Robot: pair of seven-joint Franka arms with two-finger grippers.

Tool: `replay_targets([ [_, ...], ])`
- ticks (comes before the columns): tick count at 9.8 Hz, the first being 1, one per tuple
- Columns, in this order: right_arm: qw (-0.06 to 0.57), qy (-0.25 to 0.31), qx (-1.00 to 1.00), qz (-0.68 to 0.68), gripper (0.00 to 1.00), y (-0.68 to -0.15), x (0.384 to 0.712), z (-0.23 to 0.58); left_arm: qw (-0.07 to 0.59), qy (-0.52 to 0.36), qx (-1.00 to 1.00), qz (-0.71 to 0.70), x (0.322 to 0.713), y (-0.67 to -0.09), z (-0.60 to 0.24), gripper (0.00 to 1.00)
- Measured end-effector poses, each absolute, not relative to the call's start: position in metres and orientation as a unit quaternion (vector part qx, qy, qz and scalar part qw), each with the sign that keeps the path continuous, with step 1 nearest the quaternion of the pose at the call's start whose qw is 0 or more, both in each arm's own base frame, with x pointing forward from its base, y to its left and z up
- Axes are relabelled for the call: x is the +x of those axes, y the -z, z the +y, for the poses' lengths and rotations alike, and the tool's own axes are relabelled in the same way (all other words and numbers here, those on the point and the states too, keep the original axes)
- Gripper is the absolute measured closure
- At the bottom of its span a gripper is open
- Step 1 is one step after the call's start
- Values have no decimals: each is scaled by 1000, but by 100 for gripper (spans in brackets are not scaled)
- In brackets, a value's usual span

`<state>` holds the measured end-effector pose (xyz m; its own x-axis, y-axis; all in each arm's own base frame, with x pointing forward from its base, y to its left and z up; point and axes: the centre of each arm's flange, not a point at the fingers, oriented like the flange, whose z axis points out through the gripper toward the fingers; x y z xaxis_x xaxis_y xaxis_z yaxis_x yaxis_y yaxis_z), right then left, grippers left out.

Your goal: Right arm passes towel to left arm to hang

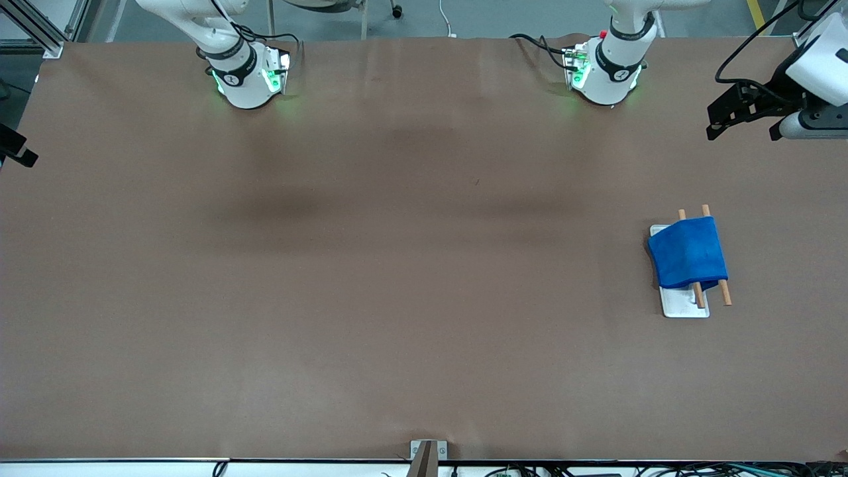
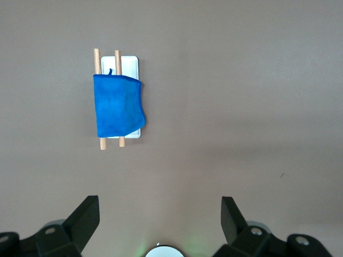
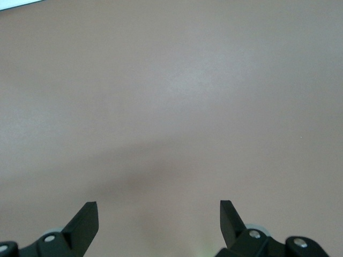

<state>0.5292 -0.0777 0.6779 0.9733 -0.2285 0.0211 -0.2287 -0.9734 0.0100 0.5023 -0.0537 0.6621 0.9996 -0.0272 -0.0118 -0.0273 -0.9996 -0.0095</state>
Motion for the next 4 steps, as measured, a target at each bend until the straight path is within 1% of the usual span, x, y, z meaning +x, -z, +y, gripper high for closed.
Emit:
replay_targets([
  [4,6,-10,993,-115,0,-678,529,-78,4,-17,-1000,14,512,-663,-54,0],
])
